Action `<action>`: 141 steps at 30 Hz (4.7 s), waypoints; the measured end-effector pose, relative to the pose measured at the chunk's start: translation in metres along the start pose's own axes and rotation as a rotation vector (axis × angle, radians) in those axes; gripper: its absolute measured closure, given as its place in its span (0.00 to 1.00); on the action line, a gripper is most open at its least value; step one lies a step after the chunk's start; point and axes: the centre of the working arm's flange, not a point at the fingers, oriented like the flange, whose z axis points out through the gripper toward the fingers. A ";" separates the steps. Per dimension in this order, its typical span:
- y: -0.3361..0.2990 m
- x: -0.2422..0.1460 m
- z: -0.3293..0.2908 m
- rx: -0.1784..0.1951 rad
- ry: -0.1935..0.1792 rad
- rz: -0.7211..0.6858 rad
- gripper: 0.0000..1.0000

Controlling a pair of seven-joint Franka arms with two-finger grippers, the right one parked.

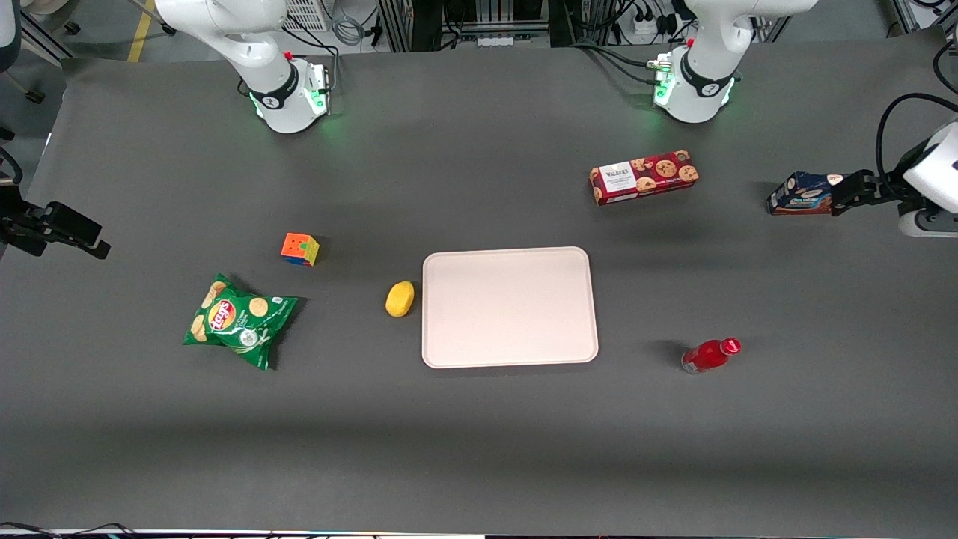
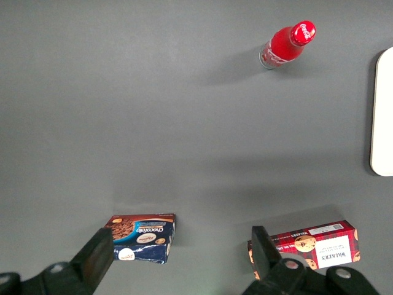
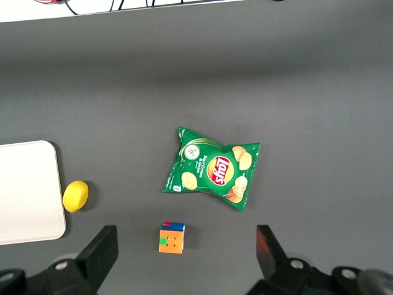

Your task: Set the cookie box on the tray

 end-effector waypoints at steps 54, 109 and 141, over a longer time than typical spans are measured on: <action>-0.022 0.010 0.030 -0.004 -0.060 -0.060 0.00; -0.189 -0.209 0.218 -0.103 0.050 -1.274 0.00; -0.192 -0.234 0.312 -0.069 0.145 -1.352 0.00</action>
